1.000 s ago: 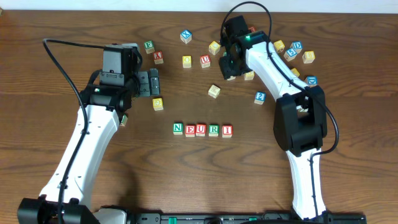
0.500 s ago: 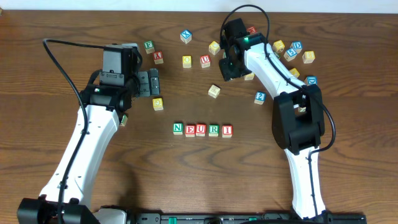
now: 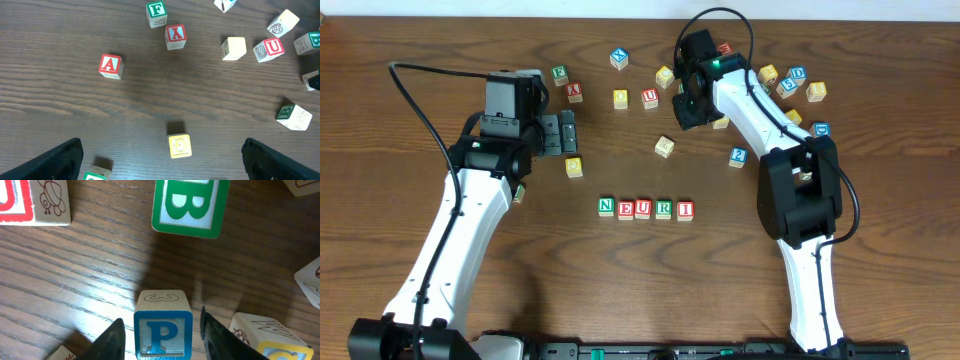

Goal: Spell out NEURIPS
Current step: 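Close the right gripper on the blue P block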

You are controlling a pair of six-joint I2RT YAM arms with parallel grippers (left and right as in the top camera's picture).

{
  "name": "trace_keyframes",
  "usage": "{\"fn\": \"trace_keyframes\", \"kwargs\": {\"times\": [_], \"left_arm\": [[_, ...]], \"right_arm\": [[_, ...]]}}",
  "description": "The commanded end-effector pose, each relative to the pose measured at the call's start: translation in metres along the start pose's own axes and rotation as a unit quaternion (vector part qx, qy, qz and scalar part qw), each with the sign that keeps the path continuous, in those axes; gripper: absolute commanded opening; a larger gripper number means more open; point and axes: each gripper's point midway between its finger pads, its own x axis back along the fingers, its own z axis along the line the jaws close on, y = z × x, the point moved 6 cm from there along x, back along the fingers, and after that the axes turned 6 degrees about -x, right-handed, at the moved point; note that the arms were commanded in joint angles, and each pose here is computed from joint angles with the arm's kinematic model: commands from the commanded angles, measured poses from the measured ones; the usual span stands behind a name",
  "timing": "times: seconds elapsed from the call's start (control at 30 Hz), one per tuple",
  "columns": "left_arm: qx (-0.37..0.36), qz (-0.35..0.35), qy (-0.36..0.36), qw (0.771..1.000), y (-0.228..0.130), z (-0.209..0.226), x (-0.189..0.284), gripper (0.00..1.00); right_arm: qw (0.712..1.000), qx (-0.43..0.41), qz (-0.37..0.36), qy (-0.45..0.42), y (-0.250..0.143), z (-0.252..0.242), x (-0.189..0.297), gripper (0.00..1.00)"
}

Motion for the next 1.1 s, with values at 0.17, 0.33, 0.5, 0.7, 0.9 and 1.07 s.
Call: {"fn": "trace_keyframes", "kwargs": {"times": [0.17,0.33,0.5,0.7,0.9,1.07], "left_arm": [[-0.002,-0.021,0.003,1.0,0.0106,0.0018,0.0101,1.0],[-0.002,-0.021,0.003,1.0,0.0106,0.0018,0.0101,1.0],[-0.002,-0.021,0.003,1.0,0.0106,0.0018,0.0101,1.0],[-0.002,-0.021,0.003,1.0,0.0106,0.0018,0.0101,1.0],[-0.002,-0.021,0.003,1.0,0.0107,0.0018,0.0101,1.0],[-0.002,-0.021,0.003,1.0,0.0106,0.0018,0.0101,1.0]], "right_arm": [[1.0,-0.006,0.003,0.0,0.0006,-0.0001,-0.0032,0.38],[1.0,-0.006,0.005,0.0,-0.0002,-0.0002,-0.0032,0.36],[1.0,-0.006,0.005,0.0,-0.0003,-0.0002,-0.0032,0.34],[1.0,-0.005,0.005,0.0,-0.0004,0.0,-0.0032,0.33],[1.0,-0.006,0.005,0.0,-0.0004,-0.0002,-0.0032,0.32],[1.0,-0.005,0.005,0.0,-0.0004,0.0,-0.0032,0.31]]}}
